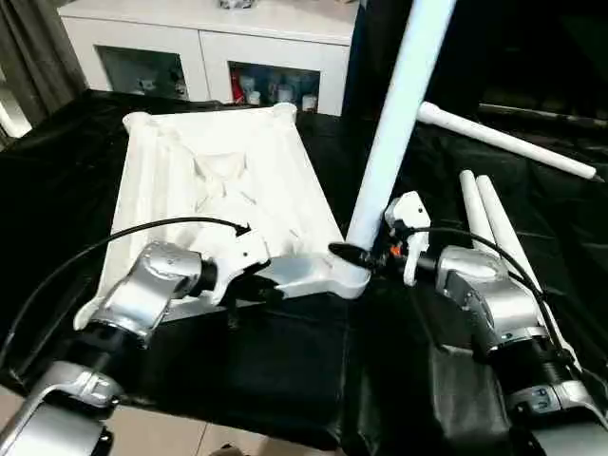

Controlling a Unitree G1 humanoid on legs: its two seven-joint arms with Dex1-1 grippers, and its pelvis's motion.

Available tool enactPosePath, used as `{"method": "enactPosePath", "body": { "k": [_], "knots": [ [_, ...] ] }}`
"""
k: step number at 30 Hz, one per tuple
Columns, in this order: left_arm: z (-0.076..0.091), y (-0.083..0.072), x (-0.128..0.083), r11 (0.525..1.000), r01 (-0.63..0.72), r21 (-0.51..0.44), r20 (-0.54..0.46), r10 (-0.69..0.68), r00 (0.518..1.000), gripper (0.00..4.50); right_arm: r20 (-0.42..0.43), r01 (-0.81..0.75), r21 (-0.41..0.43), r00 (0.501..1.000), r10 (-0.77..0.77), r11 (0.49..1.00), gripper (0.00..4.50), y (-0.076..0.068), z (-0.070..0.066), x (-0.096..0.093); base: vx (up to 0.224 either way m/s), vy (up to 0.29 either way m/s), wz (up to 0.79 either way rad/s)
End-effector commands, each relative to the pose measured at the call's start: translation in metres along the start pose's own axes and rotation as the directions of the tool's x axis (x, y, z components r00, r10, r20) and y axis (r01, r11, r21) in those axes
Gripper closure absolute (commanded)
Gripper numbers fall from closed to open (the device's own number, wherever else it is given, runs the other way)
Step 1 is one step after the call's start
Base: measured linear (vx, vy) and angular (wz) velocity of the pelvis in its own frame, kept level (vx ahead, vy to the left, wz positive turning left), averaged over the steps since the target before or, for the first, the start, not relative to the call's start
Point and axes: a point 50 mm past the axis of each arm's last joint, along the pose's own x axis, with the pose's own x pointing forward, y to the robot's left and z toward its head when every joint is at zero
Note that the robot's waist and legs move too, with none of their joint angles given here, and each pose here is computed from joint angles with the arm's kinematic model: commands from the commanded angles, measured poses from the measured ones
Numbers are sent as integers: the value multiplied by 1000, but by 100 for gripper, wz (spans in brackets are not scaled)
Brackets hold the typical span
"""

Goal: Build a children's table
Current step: Insert table leg to table base, then rotate leg to tighten

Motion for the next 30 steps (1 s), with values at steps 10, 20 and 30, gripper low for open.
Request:
{"method": "enactPosePath", "body": {
  "k": [10,20,30],
  "knots": [
    [20,-7,-1,985,138,101,33,-142,989,450,-191,-190,41,962,194,981,259,17,-46,0,0,0,0],
    [25,18,14,988,-136,-70,90,142,986,450,-220,302,161,939,-264,940,259,-14,-55,17,0,0,0],
    [59,30,61,843,-410,-348,37,449,893,450,-381,778,266,627,-679,569,260,-20,-61,52,0,0,0]
  ]
}}
